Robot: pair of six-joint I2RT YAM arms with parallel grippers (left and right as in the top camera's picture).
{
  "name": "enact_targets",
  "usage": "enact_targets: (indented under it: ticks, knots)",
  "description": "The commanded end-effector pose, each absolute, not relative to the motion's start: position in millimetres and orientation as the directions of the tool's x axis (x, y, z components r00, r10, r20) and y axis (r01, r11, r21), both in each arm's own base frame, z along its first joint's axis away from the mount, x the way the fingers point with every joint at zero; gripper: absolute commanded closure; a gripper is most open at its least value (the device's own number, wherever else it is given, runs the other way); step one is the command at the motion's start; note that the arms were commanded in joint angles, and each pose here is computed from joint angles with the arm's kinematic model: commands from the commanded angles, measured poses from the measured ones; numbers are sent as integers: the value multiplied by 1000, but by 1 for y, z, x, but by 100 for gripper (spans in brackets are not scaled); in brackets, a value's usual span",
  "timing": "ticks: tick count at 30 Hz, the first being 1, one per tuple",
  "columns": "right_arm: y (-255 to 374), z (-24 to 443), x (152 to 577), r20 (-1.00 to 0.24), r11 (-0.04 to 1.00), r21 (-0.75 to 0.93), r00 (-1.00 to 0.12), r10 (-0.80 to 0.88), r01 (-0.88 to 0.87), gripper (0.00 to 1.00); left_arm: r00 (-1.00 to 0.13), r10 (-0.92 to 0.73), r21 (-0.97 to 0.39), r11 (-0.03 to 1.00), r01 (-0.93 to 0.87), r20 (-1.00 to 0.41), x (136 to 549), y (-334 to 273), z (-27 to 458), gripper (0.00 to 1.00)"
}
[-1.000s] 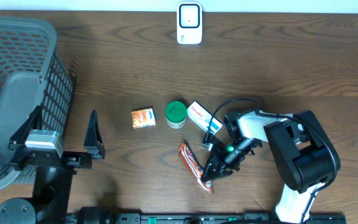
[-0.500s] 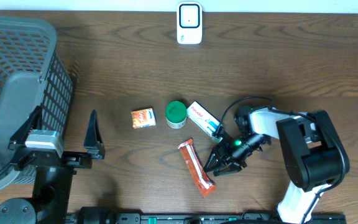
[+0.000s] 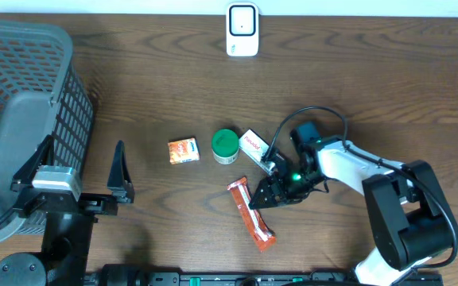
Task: Scan the item barcode
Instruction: 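Lift the Top bar with the right gripper and rotate it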
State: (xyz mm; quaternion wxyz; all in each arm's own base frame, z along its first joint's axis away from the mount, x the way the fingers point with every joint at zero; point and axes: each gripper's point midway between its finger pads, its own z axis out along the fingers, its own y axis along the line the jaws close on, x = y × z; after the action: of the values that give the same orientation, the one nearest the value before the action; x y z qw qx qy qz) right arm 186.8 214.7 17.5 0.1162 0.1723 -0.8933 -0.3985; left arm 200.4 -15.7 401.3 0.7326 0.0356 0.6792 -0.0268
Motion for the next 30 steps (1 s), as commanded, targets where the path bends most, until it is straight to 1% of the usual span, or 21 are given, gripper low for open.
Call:
enact_targets:
  ticks: [1, 8, 11, 12, 13, 15, 17, 18, 20, 22, 26, 27, 30]
  knots:
    - [201, -9, 174, 103, 701, 658, -888, -447, -276, 23, 82, -2, 6, 995, 95, -997, 198, -17, 402, 1]
    - [207, -15, 155, 154, 719, 644, -876, -458, -262, 23, 111, -2, 9, 995, 95, -994, 190, -17, 407, 1]
    - [208, -17, 151, 177, 734, 636, -881, -439, -238, 26, 132, -2, 10, 995, 95, -991, 184, -17, 410, 1]
    - [209, -17, 150, 194, 744, 631, -885, -423, -217, 35, 145, -2, 11, 995, 94, -989, 180, -16, 412, 1]
    - [209, -18, 149, 198, 748, 629, -887, -417, -211, 39, 150, -3, 12, 995, 94, -989, 178, -16, 413, 1]
    - [209, -19, 150, 204, 754, 627, -892, -404, -197, 41, 159, -3, 12, 995, 94, -987, 176, -16, 415, 1]
    - [210, -19, 151, 201, 754, 627, -894, -401, -197, 52, 164, -3, 13, 995, 94, -986, 174, -16, 415, 1]
    - [210, -19, 151, 200, 753, 628, -894, -401, -198, 60, 166, -3, 13, 995, 94, -986, 173, -16, 416, 1]
    - [210, -19, 151, 200, 753, 627, -894, -401, -198, 63, 169, -3, 13, 995, 94, -986, 172, -16, 416, 1]
    - [210, -19, 151, 200, 753, 627, -894, -401, -198, 72, 169, -3, 13, 995, 94, -986, 172, -16, 416, 1]
    - [210, -19, 152, 198, 754, 627, -897, -396, -194, 97, 169, -3, 13, 995, 94, -986, 172, -16, 416, 1]
    - [210, -19, 152, 200, 755, 627, -897, -393, -191, 99, 169, -3, 13, 995, 94, -986, 172, -16, 416, 1]
    - [211, -19, 154, 198, 756, 627, -900, -387, -188, 99, 169, -3, 13, 995, 94, -986, 172, -16, 416, 1]
